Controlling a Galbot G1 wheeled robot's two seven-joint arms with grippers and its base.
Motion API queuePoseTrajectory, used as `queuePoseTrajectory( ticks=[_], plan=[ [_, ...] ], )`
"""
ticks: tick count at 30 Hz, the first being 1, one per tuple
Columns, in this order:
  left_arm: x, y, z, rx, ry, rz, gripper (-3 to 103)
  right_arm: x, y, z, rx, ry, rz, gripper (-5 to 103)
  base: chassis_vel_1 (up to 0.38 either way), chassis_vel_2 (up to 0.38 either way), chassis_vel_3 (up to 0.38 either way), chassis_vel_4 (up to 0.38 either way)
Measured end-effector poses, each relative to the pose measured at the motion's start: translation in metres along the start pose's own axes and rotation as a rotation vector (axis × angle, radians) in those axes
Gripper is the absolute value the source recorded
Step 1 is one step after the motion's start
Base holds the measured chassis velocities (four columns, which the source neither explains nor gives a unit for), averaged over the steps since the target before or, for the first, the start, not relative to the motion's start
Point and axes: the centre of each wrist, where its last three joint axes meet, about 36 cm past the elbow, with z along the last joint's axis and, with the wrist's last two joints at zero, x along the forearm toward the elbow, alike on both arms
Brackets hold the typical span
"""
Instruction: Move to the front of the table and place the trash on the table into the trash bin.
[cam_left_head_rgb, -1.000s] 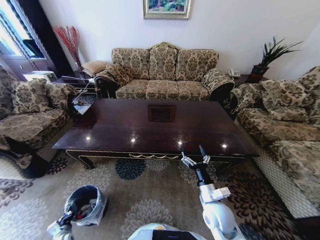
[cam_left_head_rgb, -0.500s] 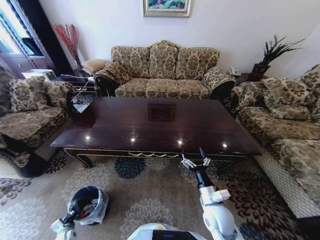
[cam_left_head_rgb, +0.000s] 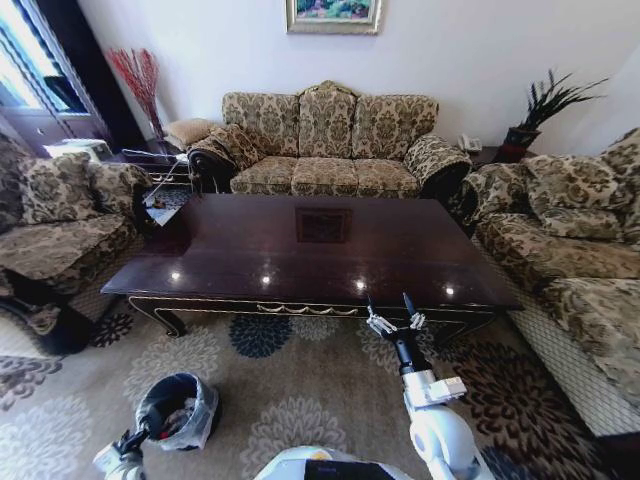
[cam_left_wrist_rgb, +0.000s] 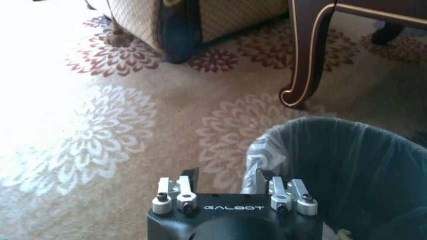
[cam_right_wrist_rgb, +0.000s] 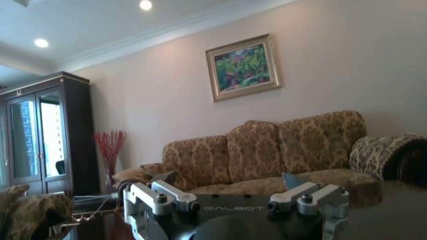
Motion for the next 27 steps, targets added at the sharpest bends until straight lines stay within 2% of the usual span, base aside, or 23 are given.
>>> queuePoseTrajectory(
  ticks=[2, 3, 5, 7, 8, 9, 10, 11, 13, 14, 15, 16, 17, 19, 20, 22, 23, 24, 26, 27],
  plan=[
    [0.021, 0.019, -0.008, -0.018, 0.02, 0.002, 68, -0.007, -0.001, -0.005, 0.0, -0.011, -0.002, 100, 0.0, 0.0, 0.0, 0.0],
    [0.021, 0.019, -0.008, -0.018, 0.02, 0.002, 68, -0.007, -0.001, -0.005, 0.0, -0.011, -0.002, 100, 0.0, 0.0, 0.0, 0.0],
    [0.045, 0.038, -0.022, -0.04, 0.007, 0.009, 79, -0.012, 0.0, -0.01, 0.002, -0.012, -0.005, 100, 0.0, 0.0, 0.0, 0.0],
    [0.049, 0.041, -0.025, -0.044, 0.0, 0.009, 79, -0.012, 0.0, -0.011, 0.002, -0.011, -0.005, 100, 0.0, 0.0, 0.0, 0.0],
    [0.06, 0.05, -0.036, -0.057, -0.03, 0.009, 84, -0.014, 0.001, -0.014, 0.003, -0.006, -0.008, 100, 0.0, 0.0, 0.0, 0.0],
    [0.06, 0.05, -0.036, -0.057, -0.03, 0.009, 84, -0.014, 0.001, -0.014, 0.003, -0.006, -0.008, 100, 0.0, 0.0, 0.0, 0.0],
    [0.068, 0.055, -0.047, -0.064, -0.064, 0.008, 94, -0.016, 0.002, -0.017, 0.007, 0.004, -0.013, 100, 0.0, 0.0, 0.0, 0.0],
    [0.072, 0.057, -0.053, -0.065, -0.081, 0.006, 94, -0.017, 0.002, -0.019, 0.008, 0.007, -0.015, 100, 0.0, 0.0, 0.0, 0.0],
    [0.088, 0.063, -0.083, -0.067, -0.193, -0.003, 100, -0.02, 0.005, -0.026, 0.017, 0.017, -0.022, 100, 0.0, 0.0, 0.0, 0.0],
    [0.088, 0.063, -0.083, -0.067, -0.193, -0.003, 100, -0.02, 0.005, -0.026, 0.017, 0.017, -0.022, 100, 0.0, 0.0, 0.0, 0.0],
    [0.096, 0.064, -0.099, -0.073, -0.261, 0.0, 100, -0.021, 0.006, -0.03, 0.021, 0.019, -0.021, 100, 0.0, 0.0, 0.0, 0.0],
    [0.101, 0.063, -0.109, -0.076, -0.302, 0.007, 100, -0.022, 0.006, -0.033, 0.024, 0.02, -0.021, 100, 0.0, 0.0, 0.0, 0.0],
    [0.116, 0.056, -0.134, -0.076, -0.389, 0.039, 100, -0.023, 0.006, -0.041, 0.033, 0.023, -0.018, 100, 0.0, 0.0, 0.0, 0.0],
    [0.143, 0.027, -0.175, -0.054, -0.513, 0.141, 100, -0.023, 0.005, -0.055, 0.05, 0.024, -0.009, 100, 0.0, 0.0, 0.0, 0.0],
    [0.143, 0.027, -0.175, -0.054, -0.513, 0.141, 100, -0.023, 0.005, -0.055, 0.05, 0.024, -0.009, 100, 0.0, 0.0, 0.0, 0.0],
    [0.166, -0.004, -0.199, -0.032, -0.586, 0.242, 100, -0.019, 0.003, -0.061, 0.063, 0.031, 0.006, 100, 0.0, 0.0, 0.0, 0.0],
    [0.186, -0.035, -0.211, -0.012, -0.628, 0.342, 100, -0.013, -0.001, -0.065, 0.077, 0.041, 0.025, 100, 0.0, 0.0, 0.0, 0.0],
    [0.186, -0.035, -0.211, -0.012, -0.628, 0.342, 100, -0.013, -0.001, -0.065, 0.077, 0.041, 0.025, 100, 0.0, 0.0, 0.0, 0.0],
    [0.224, -0.088, -0.22, 0.014, -0.665, 0.517, 100, 0.002, -0.005, -0.067, 0.099, 0.067, 0.051, 100, 0.0, 0.0, 0.0, 0.0],
    [0.243, -0.107, -0.222, 0.017, -0.682, 0.586, 100, 0.01, -0.006, -0.068, 0.105, 0.08, 0.061, 100, 0.0, 0.0, 0.0, 0.0]
  ],
)
